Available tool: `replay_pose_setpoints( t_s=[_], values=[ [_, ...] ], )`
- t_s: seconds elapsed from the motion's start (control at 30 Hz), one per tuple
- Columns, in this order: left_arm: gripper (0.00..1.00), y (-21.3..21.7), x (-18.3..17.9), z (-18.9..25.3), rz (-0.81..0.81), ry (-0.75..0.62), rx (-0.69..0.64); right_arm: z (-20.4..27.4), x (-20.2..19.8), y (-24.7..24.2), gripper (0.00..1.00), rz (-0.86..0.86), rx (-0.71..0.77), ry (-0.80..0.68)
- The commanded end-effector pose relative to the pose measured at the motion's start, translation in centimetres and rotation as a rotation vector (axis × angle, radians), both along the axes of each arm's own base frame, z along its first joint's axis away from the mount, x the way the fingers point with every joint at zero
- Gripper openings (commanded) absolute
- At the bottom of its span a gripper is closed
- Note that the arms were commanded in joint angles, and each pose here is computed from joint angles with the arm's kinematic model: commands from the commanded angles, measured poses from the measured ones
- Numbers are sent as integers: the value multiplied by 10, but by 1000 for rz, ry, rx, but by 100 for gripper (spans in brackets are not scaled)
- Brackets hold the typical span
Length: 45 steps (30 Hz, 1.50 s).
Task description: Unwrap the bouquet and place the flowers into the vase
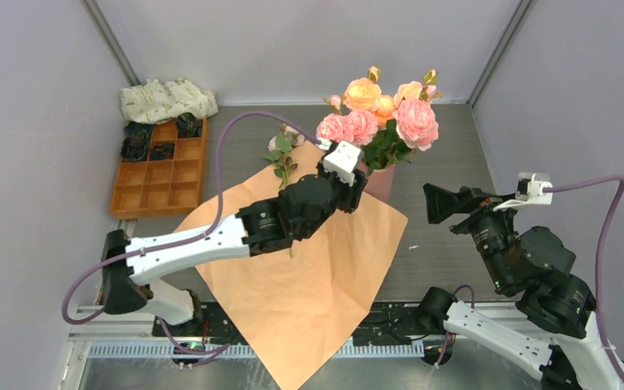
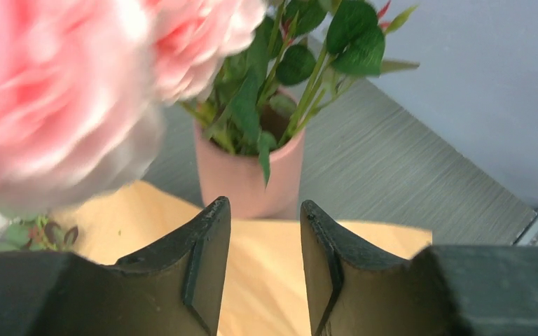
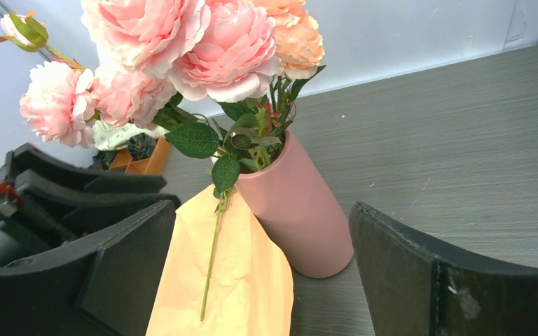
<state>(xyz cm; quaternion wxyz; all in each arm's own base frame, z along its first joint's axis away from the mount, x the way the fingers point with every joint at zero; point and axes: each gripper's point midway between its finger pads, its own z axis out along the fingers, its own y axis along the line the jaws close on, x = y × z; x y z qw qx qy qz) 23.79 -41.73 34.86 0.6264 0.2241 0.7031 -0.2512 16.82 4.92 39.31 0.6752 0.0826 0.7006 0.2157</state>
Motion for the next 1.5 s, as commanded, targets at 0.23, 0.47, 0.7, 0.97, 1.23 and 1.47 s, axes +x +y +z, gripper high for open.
replay_pose_setpoints(
  t_s=[0.23, 0.47, 0.7, 0.97, 1.23, 1.47],
  values=[
    [41, 95, -24, -34, 255, 241, -105, 9, 13, 24, 100, 33, 29, -12],
    [43, 154, -2, -40, 530, 284, -48, 12, 14, 29, 100, 43, 48, -8],
    [43, 181, 61, -83, 590, 515, -47, 27, 7, 18, 100, 32, 64, -32],
    [43, 186, 152, -148, 616, 721, -1, 27, 3, 5, 100, 3, 59, -33],
    [41, 182, 215, -206, 661, 804, 105, 25, 3, 0, 100, -18, 43, -31],
    [48, 185, 243, -237, 689, 831, 199, 21, 5, -2, 100, -34, 24, -28]
  ],
)
